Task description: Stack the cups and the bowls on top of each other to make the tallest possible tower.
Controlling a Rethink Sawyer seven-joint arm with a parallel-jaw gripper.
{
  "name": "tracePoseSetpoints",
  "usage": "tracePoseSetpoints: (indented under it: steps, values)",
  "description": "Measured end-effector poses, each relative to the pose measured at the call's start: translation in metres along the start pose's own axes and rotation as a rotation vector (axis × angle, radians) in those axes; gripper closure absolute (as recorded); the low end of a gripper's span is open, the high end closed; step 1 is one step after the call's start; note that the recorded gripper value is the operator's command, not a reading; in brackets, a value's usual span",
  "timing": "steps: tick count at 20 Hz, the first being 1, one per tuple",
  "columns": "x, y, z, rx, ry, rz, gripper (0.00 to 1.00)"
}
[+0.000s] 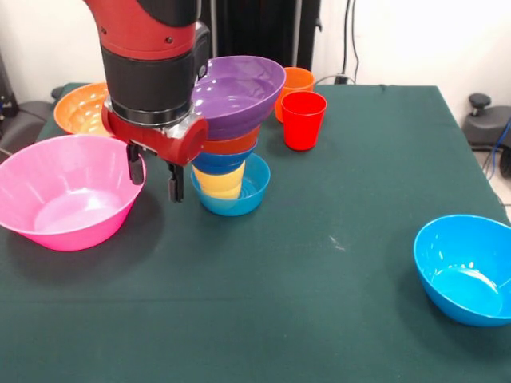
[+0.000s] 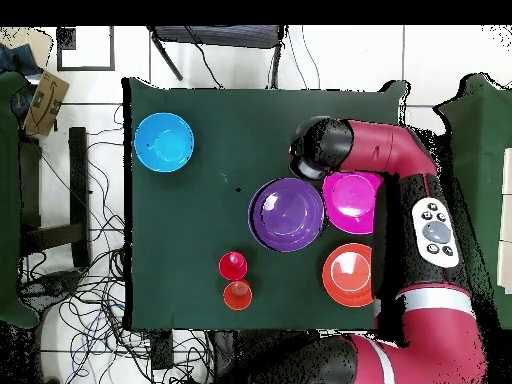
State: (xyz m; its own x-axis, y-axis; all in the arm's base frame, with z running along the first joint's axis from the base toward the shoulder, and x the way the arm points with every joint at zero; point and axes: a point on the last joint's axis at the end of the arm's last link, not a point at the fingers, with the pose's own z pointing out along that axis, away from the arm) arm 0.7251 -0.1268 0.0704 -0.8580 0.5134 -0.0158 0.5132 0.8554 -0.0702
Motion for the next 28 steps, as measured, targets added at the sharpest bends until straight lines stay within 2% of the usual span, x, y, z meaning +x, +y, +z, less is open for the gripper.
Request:
tracePoseSetpoints:
  steps: [9,28]
  values:
    - [0.007,-0.011,0.018,-0.028,-0.028,0.01,0.0]
    - [0.013,-0.018,0.025,-0.036,-0.031,0.015,0.0]
